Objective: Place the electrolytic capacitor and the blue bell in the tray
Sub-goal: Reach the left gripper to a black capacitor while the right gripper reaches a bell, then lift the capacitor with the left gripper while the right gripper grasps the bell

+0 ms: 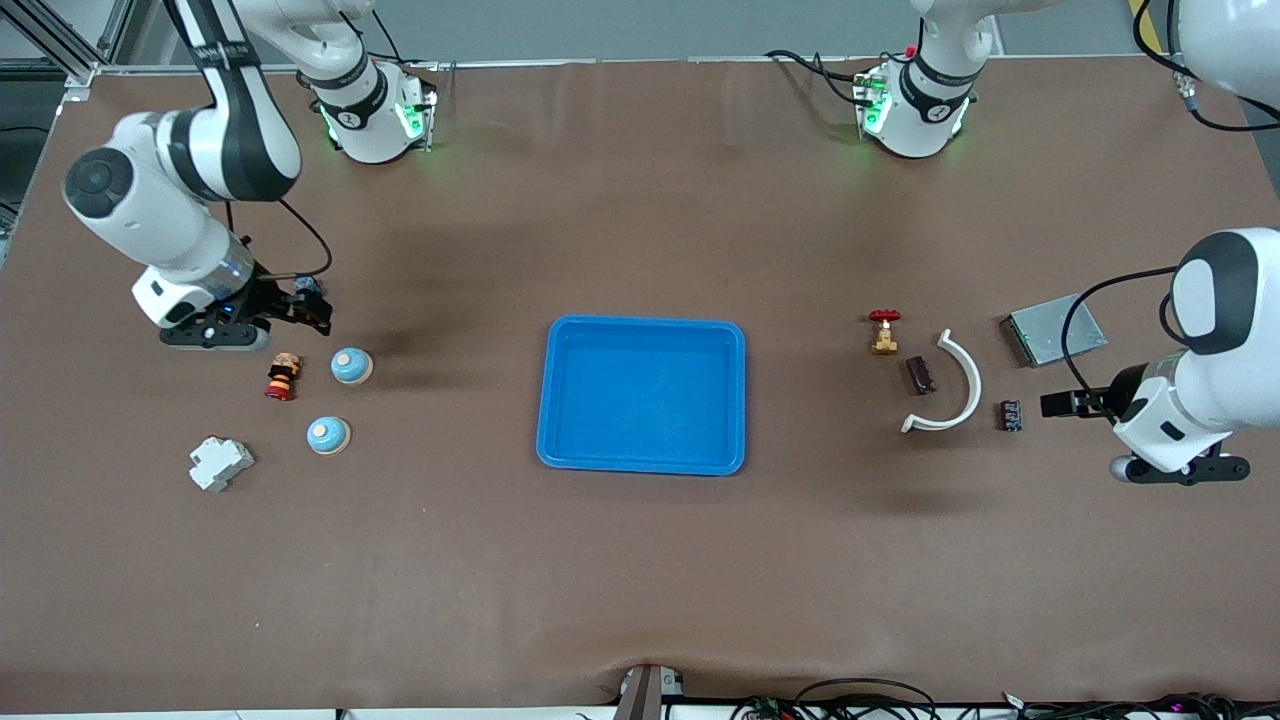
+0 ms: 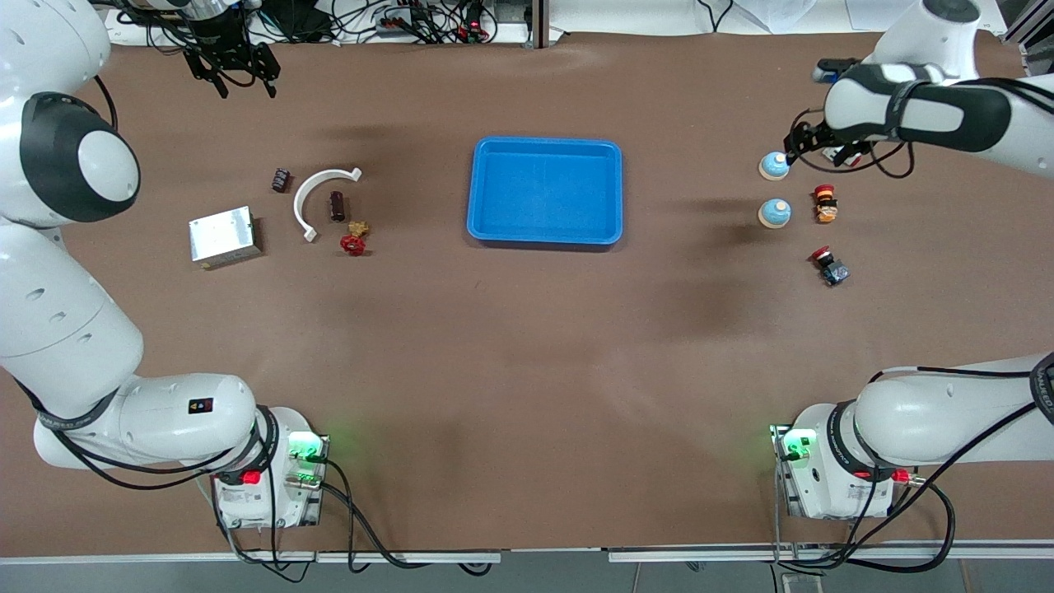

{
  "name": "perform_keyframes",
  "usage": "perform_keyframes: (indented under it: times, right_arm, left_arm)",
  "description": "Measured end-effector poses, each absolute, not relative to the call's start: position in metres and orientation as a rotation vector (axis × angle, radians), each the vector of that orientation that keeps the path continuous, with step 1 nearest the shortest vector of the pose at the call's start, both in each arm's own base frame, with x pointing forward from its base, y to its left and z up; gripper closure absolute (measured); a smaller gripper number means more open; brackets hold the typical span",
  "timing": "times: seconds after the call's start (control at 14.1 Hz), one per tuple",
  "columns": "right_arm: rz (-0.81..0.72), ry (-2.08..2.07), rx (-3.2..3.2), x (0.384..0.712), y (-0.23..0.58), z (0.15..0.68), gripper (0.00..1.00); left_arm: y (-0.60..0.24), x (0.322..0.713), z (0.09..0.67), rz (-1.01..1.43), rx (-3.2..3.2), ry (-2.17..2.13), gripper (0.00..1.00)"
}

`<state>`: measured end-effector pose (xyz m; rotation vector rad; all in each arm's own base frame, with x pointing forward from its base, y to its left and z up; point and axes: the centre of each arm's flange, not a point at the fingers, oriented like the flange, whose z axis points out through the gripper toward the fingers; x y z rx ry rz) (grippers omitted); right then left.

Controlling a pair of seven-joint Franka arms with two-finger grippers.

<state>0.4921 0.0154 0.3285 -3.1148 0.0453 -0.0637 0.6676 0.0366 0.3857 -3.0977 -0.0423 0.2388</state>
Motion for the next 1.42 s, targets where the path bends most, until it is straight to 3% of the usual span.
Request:
perform_keyframes:
  times: [0.28, 0.71, 1.42]
  right_arm:
    - [-0.088, 0.051, -3.118, 0.492, 0.015, 0.265, 0.0]
    - [-0.071, 0.056, -3.122, 0.488, 0.014, 0.208, 0.0]
    - [-0.087, 0.059, -3.124, 0.486, 0.013, 0.173, 0.0]
  left_arm:
    - [0.038, 0.672, 0.348, 0.192, -3.099, -0.015, 0.0]
    - [0.034, 0.656, 0.289, 0.155, -3.066, 0.13, 0.0]
    - [0.061, 0.63, 0.239, 0.142, -3.082, 0.081, 0.0]
